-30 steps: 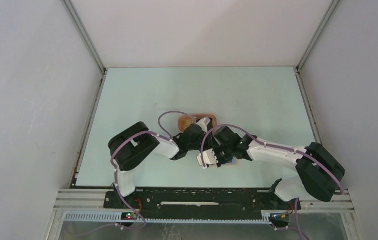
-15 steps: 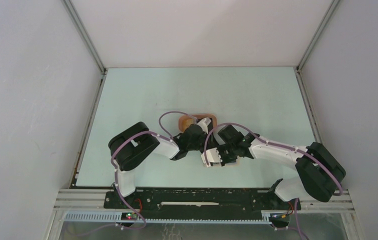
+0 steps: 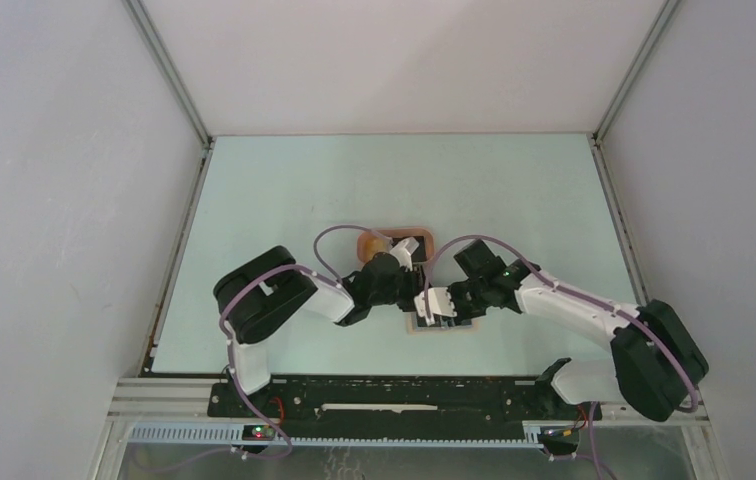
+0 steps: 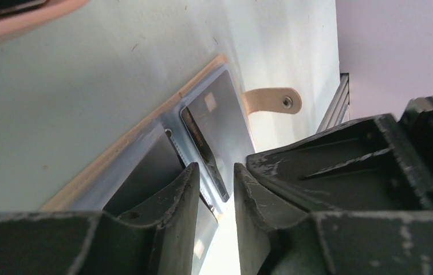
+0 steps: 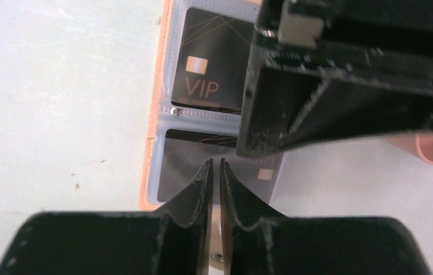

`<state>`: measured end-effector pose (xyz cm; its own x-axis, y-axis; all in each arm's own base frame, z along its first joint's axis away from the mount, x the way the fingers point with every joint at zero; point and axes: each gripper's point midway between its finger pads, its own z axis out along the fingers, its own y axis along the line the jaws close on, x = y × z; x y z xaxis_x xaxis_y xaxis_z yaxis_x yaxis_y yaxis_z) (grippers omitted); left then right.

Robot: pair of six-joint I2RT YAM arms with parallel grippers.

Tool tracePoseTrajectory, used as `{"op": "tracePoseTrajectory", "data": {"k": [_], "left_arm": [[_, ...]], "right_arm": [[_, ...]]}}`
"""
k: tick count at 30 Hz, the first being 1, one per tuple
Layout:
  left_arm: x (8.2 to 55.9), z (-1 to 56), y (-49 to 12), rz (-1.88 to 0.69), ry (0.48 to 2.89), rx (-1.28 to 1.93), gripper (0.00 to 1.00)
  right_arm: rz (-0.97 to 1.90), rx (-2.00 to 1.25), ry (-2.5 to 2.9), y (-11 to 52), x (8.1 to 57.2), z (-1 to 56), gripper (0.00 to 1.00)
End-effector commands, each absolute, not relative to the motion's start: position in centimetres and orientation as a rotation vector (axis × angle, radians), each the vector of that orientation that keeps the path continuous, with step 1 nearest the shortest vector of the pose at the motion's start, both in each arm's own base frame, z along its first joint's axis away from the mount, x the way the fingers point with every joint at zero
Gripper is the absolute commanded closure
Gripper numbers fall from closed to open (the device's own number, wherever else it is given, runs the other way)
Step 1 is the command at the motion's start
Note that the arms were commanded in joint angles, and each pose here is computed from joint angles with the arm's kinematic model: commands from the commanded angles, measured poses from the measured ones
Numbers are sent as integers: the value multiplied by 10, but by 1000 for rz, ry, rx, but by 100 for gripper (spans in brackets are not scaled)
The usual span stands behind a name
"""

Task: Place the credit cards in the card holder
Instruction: Insert the credit card into the card holder.

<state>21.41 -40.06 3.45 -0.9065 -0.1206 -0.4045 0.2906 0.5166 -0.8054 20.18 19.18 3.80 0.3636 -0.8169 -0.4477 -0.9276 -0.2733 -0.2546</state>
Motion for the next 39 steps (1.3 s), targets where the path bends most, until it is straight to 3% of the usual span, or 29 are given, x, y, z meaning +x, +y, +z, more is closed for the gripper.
{"op": "tracePoseTrajectory", "data": {"k": [1,11,18,24,30,36,39], "left_arm": [[205,28,-381,-1284,2361,205,65],[203,76,-372,-1274,2161,326,64],[198,139,-362,-1187,1926,465,63],[185,189,-347,-1086,1774,556,62],[177,232,-325,-1082,1645,539,61],[176,259,-303,-1056,1549,492,42],[176,260,-298,-1059,1537,463,26]], "right_arm": [[429,-2102,1450,198,189,68,80],[677,-1798,1598,196,187,123,71],[830,-1545,1805,193,177,149,64],[927,-1313,1874,182,181,171,49],[1038,-1189,2001,178,181,168,47],[1223,-1141,2162,183,173,159,47],[1185,-1127,2250,183,179,144,47]]}}
